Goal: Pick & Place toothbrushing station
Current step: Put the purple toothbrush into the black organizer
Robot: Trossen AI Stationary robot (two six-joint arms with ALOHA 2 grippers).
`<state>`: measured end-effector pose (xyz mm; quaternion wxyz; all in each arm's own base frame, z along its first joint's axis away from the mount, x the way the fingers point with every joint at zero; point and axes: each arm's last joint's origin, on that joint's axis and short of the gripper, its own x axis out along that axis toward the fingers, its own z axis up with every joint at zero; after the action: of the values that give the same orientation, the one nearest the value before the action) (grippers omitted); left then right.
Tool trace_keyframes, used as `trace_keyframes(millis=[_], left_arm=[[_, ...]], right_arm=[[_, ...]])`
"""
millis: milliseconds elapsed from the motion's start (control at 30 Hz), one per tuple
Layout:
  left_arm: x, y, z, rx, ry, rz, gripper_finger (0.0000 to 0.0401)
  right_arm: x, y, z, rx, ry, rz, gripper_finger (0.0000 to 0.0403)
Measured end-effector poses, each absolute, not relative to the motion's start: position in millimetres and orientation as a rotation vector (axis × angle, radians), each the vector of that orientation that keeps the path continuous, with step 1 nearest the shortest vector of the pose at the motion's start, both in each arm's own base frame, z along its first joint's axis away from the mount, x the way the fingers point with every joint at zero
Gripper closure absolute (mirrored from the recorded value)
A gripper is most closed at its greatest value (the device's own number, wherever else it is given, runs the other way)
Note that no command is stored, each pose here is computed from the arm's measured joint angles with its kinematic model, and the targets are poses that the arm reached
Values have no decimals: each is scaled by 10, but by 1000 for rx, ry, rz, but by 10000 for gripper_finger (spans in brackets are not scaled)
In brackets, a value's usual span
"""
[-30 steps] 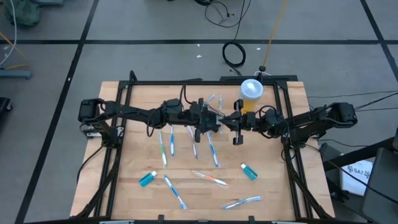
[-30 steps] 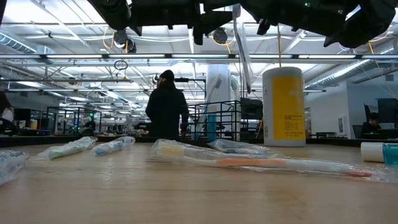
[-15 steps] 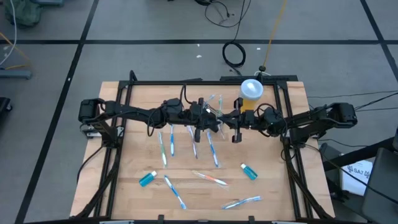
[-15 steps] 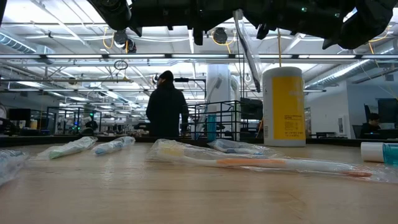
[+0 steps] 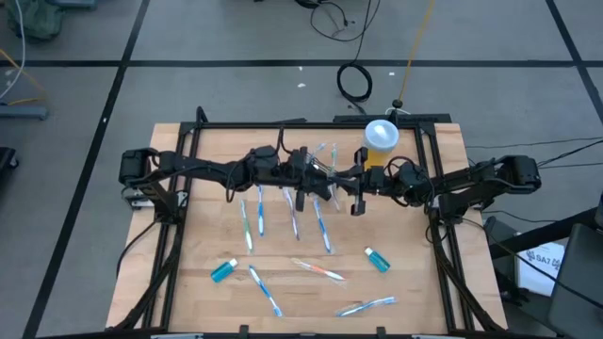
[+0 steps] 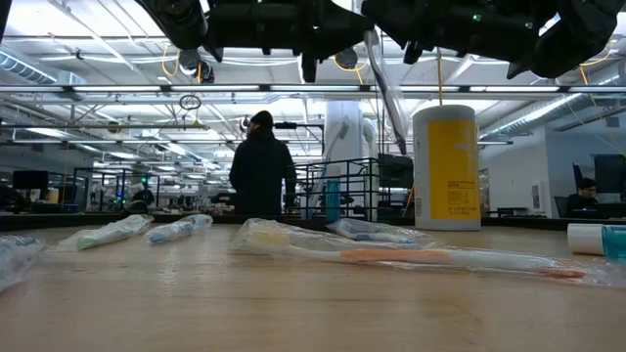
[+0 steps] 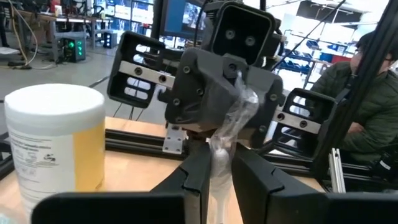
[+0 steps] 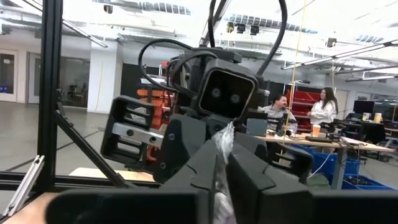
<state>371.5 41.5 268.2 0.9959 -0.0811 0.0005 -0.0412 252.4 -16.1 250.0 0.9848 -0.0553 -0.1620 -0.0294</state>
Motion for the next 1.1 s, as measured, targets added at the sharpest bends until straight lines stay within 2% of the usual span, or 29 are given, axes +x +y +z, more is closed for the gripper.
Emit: trace_keyframes(millis=[333, 533, 733, 900, 1100], left_arm=[[3676, 430, 2753, -160, -15, -78, 345], [3670, 444, 2754, -160, -9, -71, 345], [3579, 515, 2819, -173, 39, -47, 345], [3351, 549, 3080, -120, 40, -13, 345], [3098, 597, 3234, 14, 123, 277, 345]], right_arm=[[2528, -169, 2487, -102, -311, -87, 266], [2498, -188, 2500, -118, -272, -162, 228], [2372, -182, 2599, -123, -228, -165, 210], [2222, -188, 2660, -133, -146, -219, 207], [2086, -184, 2701, -163, -85, -234, 213]])
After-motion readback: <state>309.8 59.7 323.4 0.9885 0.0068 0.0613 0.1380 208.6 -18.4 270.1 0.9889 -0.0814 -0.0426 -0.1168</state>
